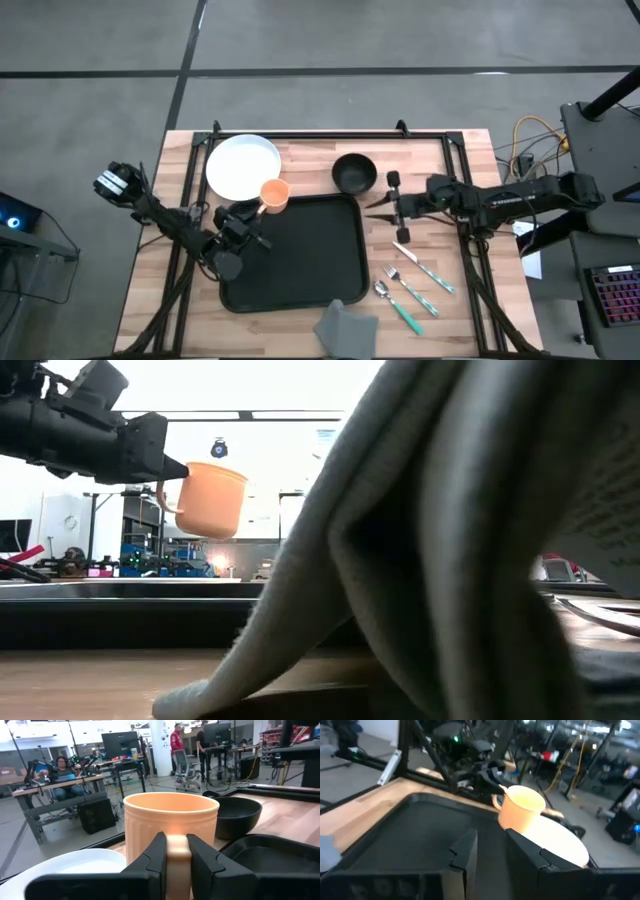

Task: Set up tray
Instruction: Put the orange mug on the black tray

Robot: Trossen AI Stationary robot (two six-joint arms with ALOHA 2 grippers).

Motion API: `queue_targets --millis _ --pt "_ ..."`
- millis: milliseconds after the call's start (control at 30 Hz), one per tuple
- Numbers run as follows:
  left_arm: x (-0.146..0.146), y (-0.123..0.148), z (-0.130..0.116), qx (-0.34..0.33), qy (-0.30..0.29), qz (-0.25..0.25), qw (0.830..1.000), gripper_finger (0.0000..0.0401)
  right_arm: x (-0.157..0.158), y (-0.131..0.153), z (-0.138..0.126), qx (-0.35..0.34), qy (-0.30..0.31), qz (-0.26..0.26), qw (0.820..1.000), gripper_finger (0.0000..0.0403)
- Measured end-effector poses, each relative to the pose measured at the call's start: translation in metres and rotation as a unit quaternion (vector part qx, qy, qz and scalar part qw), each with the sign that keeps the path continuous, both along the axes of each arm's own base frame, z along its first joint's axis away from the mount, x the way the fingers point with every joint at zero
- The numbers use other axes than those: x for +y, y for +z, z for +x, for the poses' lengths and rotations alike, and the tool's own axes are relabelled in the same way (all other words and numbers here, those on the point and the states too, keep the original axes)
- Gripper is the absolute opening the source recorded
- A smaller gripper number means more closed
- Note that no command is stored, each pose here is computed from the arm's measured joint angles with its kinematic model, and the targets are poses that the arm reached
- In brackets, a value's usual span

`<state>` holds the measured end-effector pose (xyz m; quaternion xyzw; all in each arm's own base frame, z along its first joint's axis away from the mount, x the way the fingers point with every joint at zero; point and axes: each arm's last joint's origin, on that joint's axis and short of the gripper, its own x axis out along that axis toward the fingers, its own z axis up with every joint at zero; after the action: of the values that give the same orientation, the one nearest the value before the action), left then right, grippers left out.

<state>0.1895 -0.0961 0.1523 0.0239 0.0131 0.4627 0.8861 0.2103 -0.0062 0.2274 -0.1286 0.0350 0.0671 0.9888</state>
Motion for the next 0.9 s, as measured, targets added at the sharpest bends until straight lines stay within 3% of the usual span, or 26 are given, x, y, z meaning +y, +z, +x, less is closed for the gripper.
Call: queue_targets --millis 133,300,533,900 --pt "-0.007 -0.007 -0.003 0.003 -0.017 0.003 1.0 0.003 -0.002 -0.007 -0.008 -0.014 -0.04 -0.002 0.999 0.008" --pt "-0.016 -0.016 -0.008 0.012 -0.045 0.006 0.999 0.003 -0.002 -0.011 -0.01 -0.013 -0.045 -0.001 0.999 0.0072" --pt "-0.022 -0.032 -0.004 0.058 -0.138 -0.037 0.988 0.003 -0.002 -0.003 -0.007 -0.022 -0.047 0.008 0.999 0.0068" --pt "-0.021 -0.058 -0.005 0.041 -0.126 -0.07 0.989 0.0037 -0.002 -0.002 -0.004 -0.019 -0.048 0.018 0.999 0.0068"
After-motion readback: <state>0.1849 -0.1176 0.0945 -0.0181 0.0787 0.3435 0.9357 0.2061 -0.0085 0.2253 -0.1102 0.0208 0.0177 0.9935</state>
